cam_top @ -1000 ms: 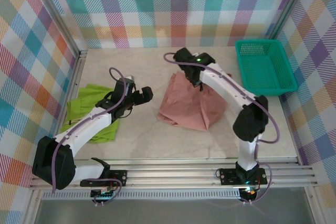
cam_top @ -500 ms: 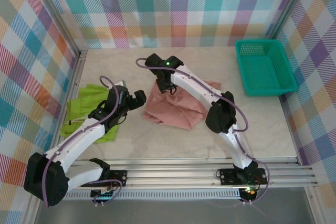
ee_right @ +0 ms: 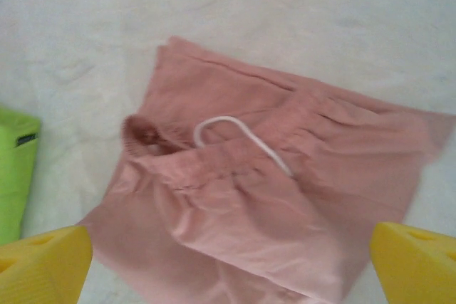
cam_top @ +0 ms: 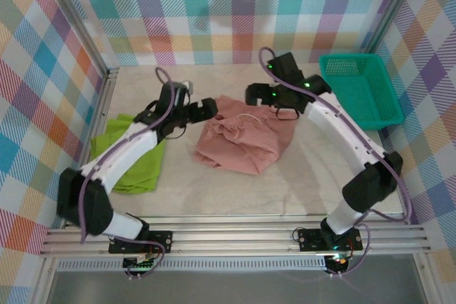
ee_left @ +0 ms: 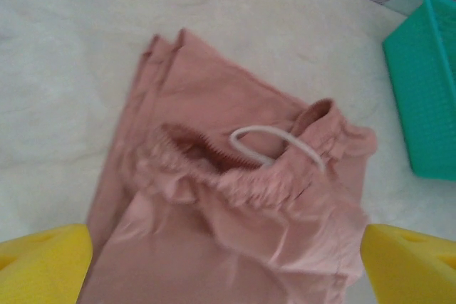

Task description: Fold and stack the shorts

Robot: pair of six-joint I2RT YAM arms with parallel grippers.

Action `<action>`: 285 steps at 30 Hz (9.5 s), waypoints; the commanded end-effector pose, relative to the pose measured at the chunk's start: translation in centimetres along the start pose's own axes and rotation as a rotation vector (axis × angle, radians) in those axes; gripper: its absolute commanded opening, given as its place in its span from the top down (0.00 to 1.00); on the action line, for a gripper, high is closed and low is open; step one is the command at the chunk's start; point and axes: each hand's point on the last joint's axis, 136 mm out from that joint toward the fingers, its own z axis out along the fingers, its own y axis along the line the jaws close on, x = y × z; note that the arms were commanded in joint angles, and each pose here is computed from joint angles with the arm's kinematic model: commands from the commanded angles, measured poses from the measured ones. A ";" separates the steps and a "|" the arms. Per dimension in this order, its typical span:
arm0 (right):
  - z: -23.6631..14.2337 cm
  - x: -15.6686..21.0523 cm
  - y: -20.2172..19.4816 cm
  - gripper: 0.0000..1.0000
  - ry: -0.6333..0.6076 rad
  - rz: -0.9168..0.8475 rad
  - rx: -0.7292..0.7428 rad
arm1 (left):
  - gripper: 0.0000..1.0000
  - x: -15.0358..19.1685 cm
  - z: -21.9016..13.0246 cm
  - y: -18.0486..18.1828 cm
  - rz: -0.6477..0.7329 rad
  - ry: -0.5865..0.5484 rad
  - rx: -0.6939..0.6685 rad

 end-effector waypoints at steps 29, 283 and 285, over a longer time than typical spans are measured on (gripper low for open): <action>7.3 1.6 -5.2 0.08 0.059 0.165 -0.019 | 0.87 8.8 13.9 1.6 -0.276 0.395 -0.330; 19.8 15.7 4.2 0.00 0.498 0.407 -0.475 | 0.10 9.0 11.1 7.4 -0.260 0.415 0.124; 19.9 15.6 4.2 0.01 0.497 0.404 -0.478 | 0.10 8.9 11.2 6.8 -0.253 0.417 0.131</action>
